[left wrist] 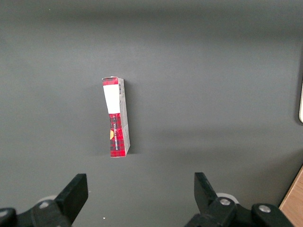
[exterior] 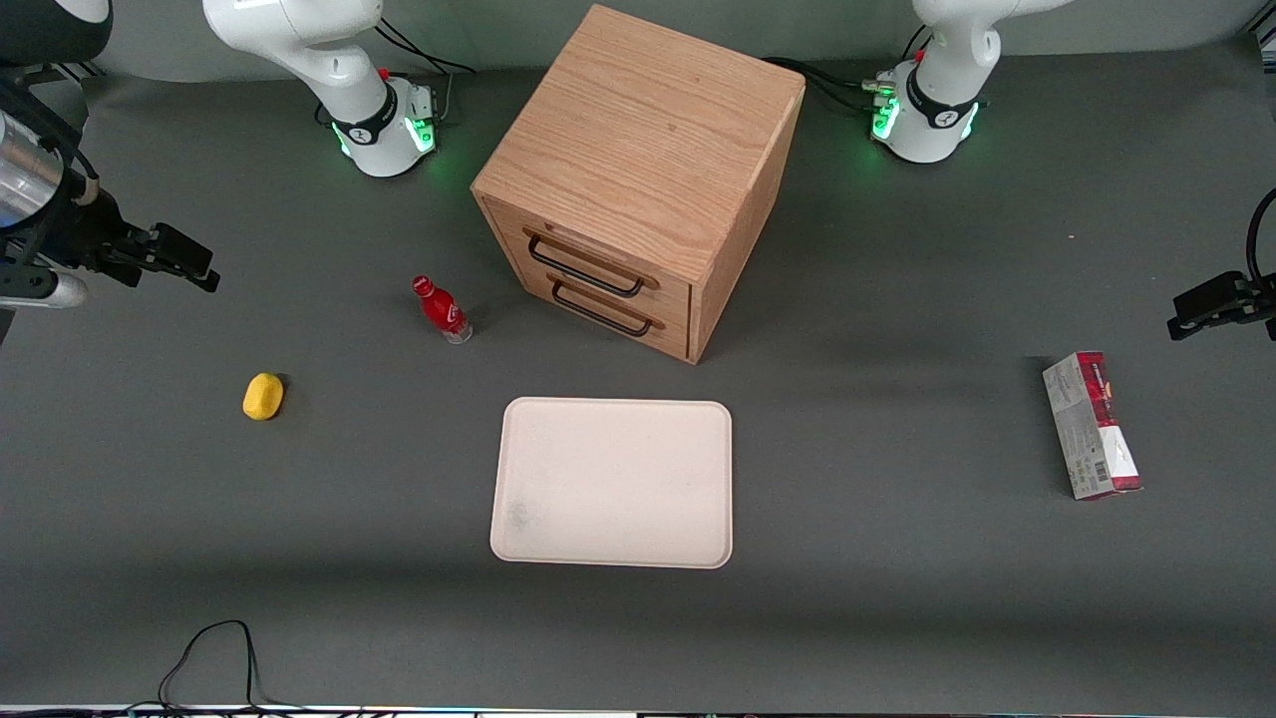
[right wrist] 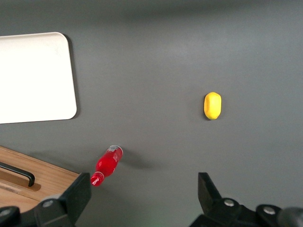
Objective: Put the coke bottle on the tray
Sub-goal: 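Move the open right gripper over the red Coca-Cola bottle, then lower the right gripper and close it around the bottle's neck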
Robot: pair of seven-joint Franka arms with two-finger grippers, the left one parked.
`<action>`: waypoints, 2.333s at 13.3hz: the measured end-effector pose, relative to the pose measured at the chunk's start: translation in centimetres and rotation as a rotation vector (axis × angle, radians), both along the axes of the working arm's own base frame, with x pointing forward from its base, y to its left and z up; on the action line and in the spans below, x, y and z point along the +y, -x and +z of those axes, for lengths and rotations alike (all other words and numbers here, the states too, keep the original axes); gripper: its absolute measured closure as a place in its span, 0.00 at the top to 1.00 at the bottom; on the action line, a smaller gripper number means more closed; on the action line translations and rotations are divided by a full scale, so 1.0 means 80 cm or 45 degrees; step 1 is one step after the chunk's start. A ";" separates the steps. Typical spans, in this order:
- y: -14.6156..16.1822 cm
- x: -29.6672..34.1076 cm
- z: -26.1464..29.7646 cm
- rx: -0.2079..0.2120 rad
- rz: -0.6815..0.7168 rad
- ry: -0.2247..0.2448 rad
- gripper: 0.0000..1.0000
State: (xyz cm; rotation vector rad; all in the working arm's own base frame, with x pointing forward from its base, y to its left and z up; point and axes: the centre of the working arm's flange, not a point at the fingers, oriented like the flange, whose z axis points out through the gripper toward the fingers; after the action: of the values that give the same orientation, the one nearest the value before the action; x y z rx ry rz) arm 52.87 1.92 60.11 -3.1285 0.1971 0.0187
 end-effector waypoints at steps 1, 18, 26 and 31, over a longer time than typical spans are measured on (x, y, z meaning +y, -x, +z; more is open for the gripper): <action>-0.002 0.000 -0.004 0.007 0.000 0.002 1.00; 0.106 0.141 -0.226 0.050 0.062 -0.003 1.00; 0.149 0.192 -0.331 -0.029 0.060 -0.019 1.00; 0.151 0.199 -0.364 -0.028 0.057 -0.027 1.00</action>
State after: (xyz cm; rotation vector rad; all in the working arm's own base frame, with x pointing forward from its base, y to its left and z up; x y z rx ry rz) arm 40.83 17.84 31.03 -3.1101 0.1252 -0.0129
